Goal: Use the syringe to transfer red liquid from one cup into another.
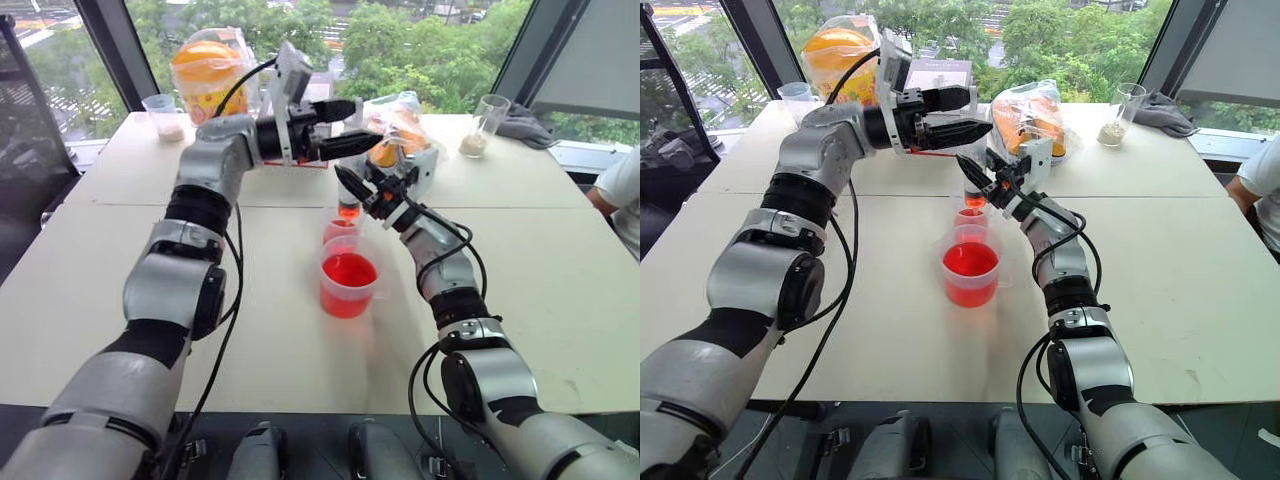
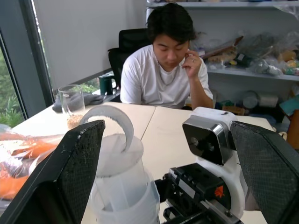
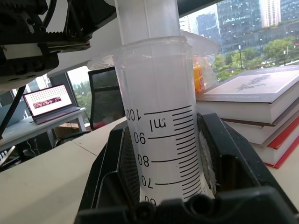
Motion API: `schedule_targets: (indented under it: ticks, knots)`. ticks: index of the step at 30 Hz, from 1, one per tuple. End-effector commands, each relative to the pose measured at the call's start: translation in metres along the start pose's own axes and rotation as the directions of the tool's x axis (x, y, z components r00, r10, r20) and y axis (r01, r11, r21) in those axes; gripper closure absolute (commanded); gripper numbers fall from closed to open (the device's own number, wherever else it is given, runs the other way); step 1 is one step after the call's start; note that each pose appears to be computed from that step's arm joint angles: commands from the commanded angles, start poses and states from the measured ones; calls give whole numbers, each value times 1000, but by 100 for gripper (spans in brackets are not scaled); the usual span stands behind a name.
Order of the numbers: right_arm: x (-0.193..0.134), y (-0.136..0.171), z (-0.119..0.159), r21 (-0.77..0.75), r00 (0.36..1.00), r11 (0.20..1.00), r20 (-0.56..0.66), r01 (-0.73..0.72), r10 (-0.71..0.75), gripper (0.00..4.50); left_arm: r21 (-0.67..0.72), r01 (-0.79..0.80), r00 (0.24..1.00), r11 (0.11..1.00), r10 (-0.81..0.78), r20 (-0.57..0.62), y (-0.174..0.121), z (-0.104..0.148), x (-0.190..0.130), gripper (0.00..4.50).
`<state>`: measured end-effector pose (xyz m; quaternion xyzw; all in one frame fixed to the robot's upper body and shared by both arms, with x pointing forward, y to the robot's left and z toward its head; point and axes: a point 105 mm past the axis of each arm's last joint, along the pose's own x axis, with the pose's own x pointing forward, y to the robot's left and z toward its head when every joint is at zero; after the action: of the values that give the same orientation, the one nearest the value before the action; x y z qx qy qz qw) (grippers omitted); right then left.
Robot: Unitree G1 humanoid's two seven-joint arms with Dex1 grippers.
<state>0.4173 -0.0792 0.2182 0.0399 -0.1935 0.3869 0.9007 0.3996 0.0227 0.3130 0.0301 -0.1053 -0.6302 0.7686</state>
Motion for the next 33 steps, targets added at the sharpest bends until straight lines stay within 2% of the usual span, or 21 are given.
schedule_targets:
  ticks: [1,7,23,29,33]
  knots:
    - [10,8,27,-59,996,997,78,-39,43,315,18,47,999,999,-47,18,-6,10,10,134]
    - [10,11,30,-72,995,996,80,-53,59,315,20,49,999,999,-49,-11,-6,1,12,434]
    - [8,8,88,-144,982,988,172,-56,81,315,-21,18,995,1000,-20,-98,-8,-42,-3,443]
    - [9,12,94,-128,979,989,180,-69,91,315,-37,13,993,999,-18,-116,-10,-52,-5,443]
    - [10,13,90,-109,981,991,167,-77,94,315,-30,2,994,1000,-5,-108,-8,-48,-8,443]
